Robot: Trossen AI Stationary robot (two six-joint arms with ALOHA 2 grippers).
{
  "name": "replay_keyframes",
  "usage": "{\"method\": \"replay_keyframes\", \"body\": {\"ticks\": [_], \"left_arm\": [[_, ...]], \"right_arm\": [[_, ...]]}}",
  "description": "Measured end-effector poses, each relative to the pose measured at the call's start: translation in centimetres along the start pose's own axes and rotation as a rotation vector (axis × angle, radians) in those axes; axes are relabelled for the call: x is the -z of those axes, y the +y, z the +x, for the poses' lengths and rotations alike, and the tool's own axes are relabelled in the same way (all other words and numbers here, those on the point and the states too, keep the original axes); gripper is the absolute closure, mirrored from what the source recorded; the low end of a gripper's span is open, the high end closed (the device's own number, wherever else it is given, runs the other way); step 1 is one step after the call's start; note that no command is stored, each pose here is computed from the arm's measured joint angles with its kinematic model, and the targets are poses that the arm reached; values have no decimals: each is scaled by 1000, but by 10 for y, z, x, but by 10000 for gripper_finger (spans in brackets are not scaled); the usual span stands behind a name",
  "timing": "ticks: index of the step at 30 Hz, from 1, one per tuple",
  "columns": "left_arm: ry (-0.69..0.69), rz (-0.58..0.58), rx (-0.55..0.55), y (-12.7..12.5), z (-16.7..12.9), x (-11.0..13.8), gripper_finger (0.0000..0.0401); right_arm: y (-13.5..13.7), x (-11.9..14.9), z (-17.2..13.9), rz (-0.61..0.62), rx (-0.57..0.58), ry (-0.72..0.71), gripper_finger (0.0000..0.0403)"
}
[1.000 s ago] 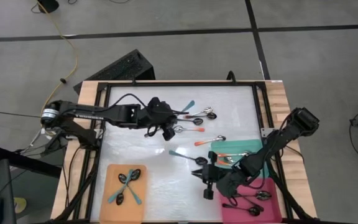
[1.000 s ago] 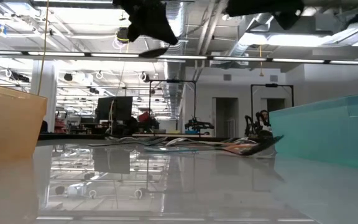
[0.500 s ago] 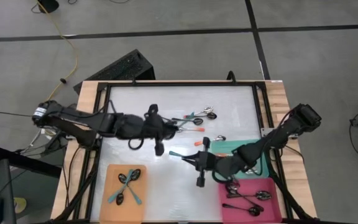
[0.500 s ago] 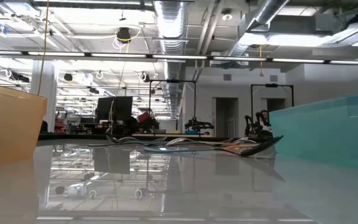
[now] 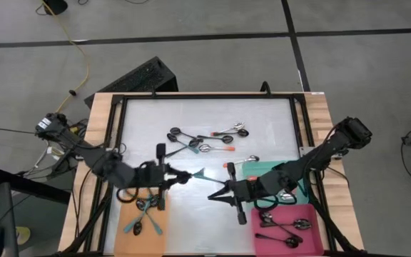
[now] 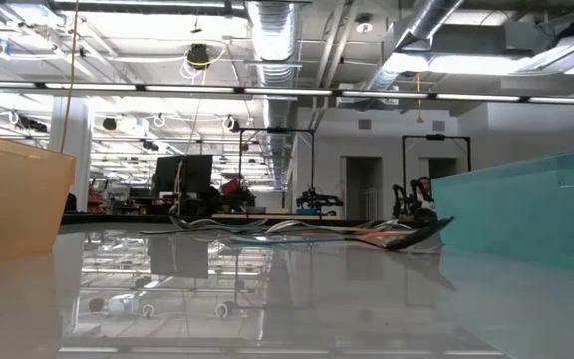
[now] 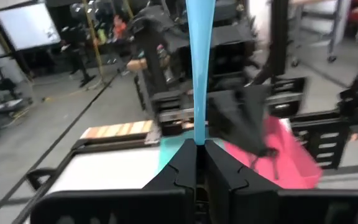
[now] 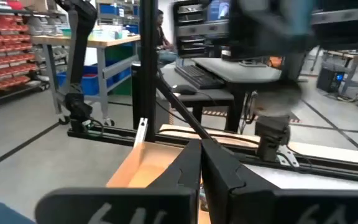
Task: Sort silverware by color (type)
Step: Put the blue spoon into the orange bin
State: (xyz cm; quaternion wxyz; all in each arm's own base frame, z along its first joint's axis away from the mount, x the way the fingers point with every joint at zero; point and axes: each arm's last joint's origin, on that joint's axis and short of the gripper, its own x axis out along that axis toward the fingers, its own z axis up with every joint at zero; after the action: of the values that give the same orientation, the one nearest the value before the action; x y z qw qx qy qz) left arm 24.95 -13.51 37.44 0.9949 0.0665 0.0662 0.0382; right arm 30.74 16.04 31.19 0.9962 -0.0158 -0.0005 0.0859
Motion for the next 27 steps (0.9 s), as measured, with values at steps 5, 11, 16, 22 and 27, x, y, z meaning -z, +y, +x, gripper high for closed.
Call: {"method": "replay_keyframes", "body": {"ticks": [5,11,16,22,27], "left_arm": [[-74,-67,-10,-8,-11,23,401],[-175,-150,-27,-6,-9,54,401],[-193,-195,-35,-2,-6,69,401],[-159,-231,-23,-2,-6,83,401],[-126,-251,-8,-5,-7,91,401]], "right_arm": [[-4,0,2,-11,20,-9,360],[-7,5,10,-7,69,-37,290],[-20,17,28,3,140,-67,202],[-37,13,42,13,197,-109,149],[-41,12,43,-11,189,-116,147]]}}
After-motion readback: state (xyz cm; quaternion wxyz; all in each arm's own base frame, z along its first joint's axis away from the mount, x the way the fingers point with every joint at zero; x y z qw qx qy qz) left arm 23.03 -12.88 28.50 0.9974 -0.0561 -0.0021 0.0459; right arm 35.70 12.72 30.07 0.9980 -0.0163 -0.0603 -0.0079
